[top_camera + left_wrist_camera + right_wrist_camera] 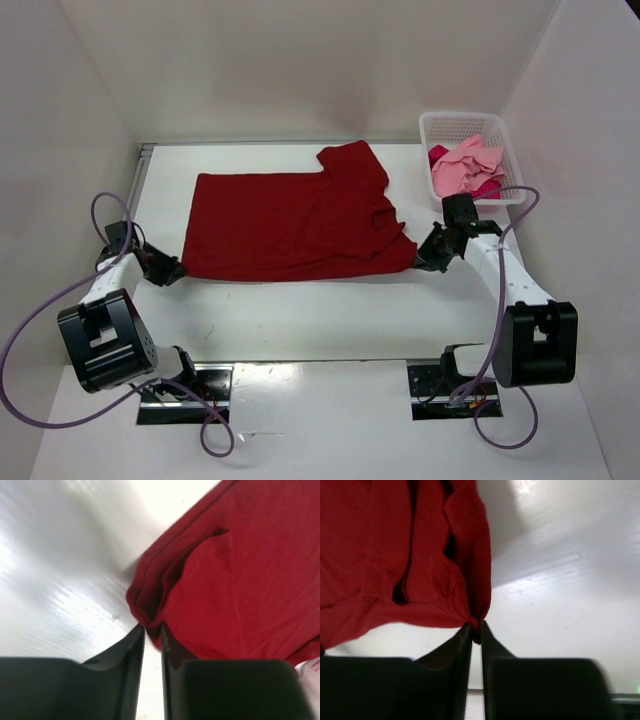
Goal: Fold and stack the t-shirts
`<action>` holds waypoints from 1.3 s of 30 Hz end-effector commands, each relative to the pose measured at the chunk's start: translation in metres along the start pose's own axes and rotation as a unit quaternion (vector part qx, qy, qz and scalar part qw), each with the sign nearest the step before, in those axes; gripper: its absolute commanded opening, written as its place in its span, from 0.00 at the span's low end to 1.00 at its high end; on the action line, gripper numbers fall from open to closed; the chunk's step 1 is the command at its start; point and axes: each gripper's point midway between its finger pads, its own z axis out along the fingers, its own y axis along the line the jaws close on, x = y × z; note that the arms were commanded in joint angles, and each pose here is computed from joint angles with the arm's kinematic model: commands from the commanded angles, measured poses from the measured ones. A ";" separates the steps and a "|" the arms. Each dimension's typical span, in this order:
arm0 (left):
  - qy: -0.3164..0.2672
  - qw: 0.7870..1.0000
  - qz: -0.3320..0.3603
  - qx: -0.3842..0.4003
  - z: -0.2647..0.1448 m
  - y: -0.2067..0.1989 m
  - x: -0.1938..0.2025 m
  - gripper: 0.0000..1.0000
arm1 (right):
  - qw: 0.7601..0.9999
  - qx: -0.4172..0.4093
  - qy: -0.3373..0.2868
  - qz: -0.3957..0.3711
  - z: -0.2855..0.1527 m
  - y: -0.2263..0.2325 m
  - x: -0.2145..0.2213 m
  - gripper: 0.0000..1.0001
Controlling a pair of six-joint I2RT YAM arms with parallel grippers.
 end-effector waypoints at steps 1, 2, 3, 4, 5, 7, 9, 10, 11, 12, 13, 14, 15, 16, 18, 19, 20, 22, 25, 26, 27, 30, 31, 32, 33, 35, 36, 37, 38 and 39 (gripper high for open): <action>0.033 0.999 -0.019 0.001 -0.003 0.007 0.017 0.38 | 1.000 0.009 0.013 0.005 -0.023 -0.013 0.017 0.19; 0.036 0.999 -0.019 0.005 -0.003 0.005 0.017 0.49 | 1.000 0.009 0.013 0.005 -0.023 -0.013 0.017 0.28; 0.032 0.999 -0.018 0.009 -0.005 0.002 0.014 0.69 | 1.000 0.005 0.017 -0.002 -0.025 -0.013 0.019 0.44; 0.024 0.999 -0.015 0.015 -0.008 -0.003 0.009 0.79 | 1.000 0.002 0.013 -0.003 -0.027 -0.010 0.017 0.48; 0.023 1.000 -0.010 0.016 -0.010 -0.004 0.007 0.91 | 1.000 -0.001 0.010 -0.010 -0.031 -0.008 0.014 0.51; 0.003 1.000 0.010 0.017 -0.016 -0.010 -0.004 1.00 | 1.000 -0.014 -0.006 -0.028 -0.039 0.002 0.004 0.56; -0.014 0.999 0.020 0.030 -0.019 -0.015 -0.011 1.00 | 0.999 -0.018 -0.007 -0.035 -0.038 0.007 -0.003 0.56; -0.021 0.998 0.025 0.046 -0.019 -0.022 -0.015 1.00 | 0.998 -0.034 -0.010 -0.045 -0.037 0.015 -0.007 0.50; -0.015 0.997 0.048 0.063 -0.018 -0.034 -0.008 0.97 | 0.997 -0.051 -0.010 -0.048 -0.032 0.024 -0.012 0.42; -0.015 0.996 0.059 0.071 -0.017 -0.040 -0.006 0.88 | 0.997 -0.060 -0.001 -0.056 -0.027 0.030 -0.008 0.33; -0.017 0.994 0.073 0.082 -0.017 -0.048 -0.004 0.73 | 0.995 -0.069 0.011 -0.066 -0.022 0.037 -0.003 0.15; -0.013 0.994 0.081 0.077 -0.013 -0.049 0.001 0.58 | 0.993 -0.076 0.022 -0.084 -0.015 0.048 0.007 0.08; -0.014 0.992 0.099 0.077 -0.013 -0.058 0.006 0.40 | 0.992 -0.080 0.026 -0.090 -0.003 0.056 0.008 0.03; -0.021 0.991 0.105 0.075 -0.012 -0.059 0.006 0.36 | 0.992 -0.084 0.030 -0.092 0.003 0.063 0.012 0.00; -0.034 0.989 0.120 0.080 -0.013 -0.073 0.001 0.35 | 0.989 -0.097 0.034 -0.106 0.018 0.079 0.019 0.00; -0.031 0.989 0.118 0.082 -0.010 -0.075 0.004 0.35 | 0.989 -0.098 0.037 -0.105 0.024 0.082 0.020 0.00; -0.029 0.989 0.121 0.084 -0.009 -0.080 0.003 0.35 | 0.989 -0.093 0.042 -0.104 0.032 0.079 0.022 0.09; -0.023 0.986 0.126 0.104 -0.008 -0.097 0.012 0.35 | 0.989 -0.088 0.050 -0.107 0.047 0.080 0.025 0.36; 0.004 0.984 0.142 0.110 0.005 -0.109 0.035 0.35 | 0.989 -0.087 0.055 -0.106 0.056 0.082 0.027 0.49; 0.006 0.983 0.149 0.108 0.009 -0.110 0.039 0.35 | 0.989 -0.092 0.050 -0.107 0.057 0.084 0.025 0.50; 0.017 0.982 0.155 0.110 0.015 -0.114 0.049 0.35 | 0.989 -0.084 0.057 -0.105 0.063 0.081 0.027 0.50; 0.028 0.982 0.153 0.108 0.029 -0.114 0.058 0.35 | 0.989 -0.076 0.068 -0.107 0.076 0.077 0.033 0.50; 0.031 0.981 0.157 0.108 0.031 -0.112 0.062 0.35 | 0.988 -0.082 0.074 -0.111 0.078 0.080 0.037 0.48; 0.035 0.982 0.156 0.103 0.034 -0.110 0.064 0.35 | 0.987 -0.085 0.078 -0.111 0.077 0.081 0.038 0.47; 0.035 0.982 0.156 0.103 0.035 -0.108 0.065 0.35 | 0.986 -0.085 0.081 -0.116 0.080 0.082 0.042 0.47; 0.028 0.982 0.160 0.099 0.036 -0.106 0.062 0.35 | 0.987 -0.080 0.085 -0.110 0.083 0.080 0.043 0.46; 0.026 0.983 0.159 0.090 0.038 -0.102 0.062 0.35 | 0.987 -0.077 0.089 -0.109 0.086 0.079 0.044 0.46; 0.020 0.982 0.164 0.086 0.039 -0.100 0.060 0.35 | 0.987 -0.081 0.085 -0.110 0.086 0.081 0.043 0.46; 0.023 0.983 0.164 0.083 0.041 -0.098 0.061 0.35 | 0.987 -0.081 0.085 -0.110 0.086 0.081 0.043 0.46; 0.021 0.983 0.168 0.076 0.043 -0.093 0.061 0.35 | 0.987 -0.077 0.089 -0.109 0.089 0.079 0.044 0.44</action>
